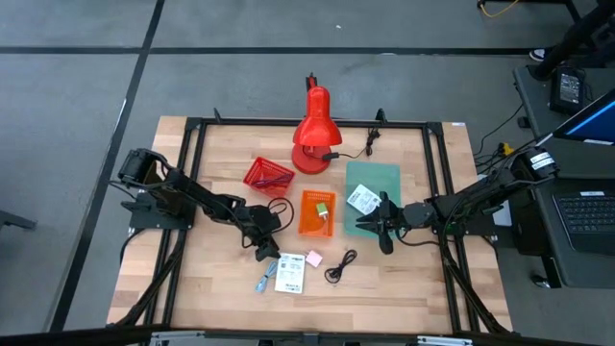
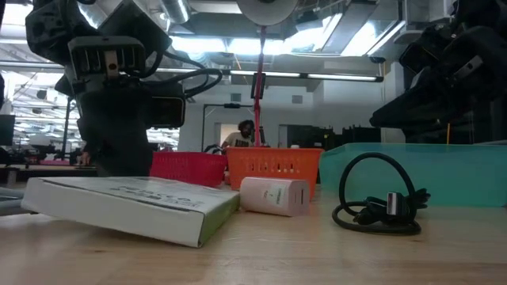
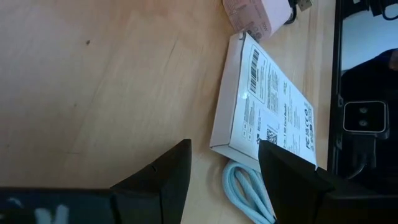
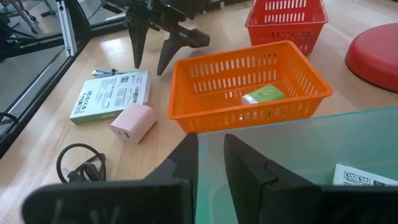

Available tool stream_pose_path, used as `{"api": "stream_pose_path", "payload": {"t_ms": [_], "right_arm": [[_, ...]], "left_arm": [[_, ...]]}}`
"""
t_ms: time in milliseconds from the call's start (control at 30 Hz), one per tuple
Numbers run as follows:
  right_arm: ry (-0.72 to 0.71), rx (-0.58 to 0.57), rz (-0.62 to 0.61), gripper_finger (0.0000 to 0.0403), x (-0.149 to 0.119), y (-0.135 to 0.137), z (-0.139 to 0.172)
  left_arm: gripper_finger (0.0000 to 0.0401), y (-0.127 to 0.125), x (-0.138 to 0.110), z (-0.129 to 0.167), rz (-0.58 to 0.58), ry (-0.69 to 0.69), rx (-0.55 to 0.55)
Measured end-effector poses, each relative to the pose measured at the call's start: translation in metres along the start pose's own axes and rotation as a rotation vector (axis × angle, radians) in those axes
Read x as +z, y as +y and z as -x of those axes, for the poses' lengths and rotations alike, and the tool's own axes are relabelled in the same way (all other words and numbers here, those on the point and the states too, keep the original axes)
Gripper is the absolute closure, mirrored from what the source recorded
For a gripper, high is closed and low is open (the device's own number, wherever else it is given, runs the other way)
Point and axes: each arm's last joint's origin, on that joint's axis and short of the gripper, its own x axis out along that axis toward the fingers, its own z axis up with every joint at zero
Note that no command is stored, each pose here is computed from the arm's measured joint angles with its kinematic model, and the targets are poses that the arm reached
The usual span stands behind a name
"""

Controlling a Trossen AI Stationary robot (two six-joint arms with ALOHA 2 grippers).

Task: Pick and place items into bin
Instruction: Put the white card reader box into the light blue bin

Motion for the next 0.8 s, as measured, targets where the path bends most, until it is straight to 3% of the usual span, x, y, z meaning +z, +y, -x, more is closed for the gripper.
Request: {"api": "stream_pose_path", "payload": {"t_ms": [800], "right_arm": [[0.000, 0.000, -0.001, 0.0344, 0.0000, 0.0000, 0.0000]], "left_arm": [[0.0219, -0.0034, 0.0031, 0.0003, 0.012, -0.031, -0.032]]}}
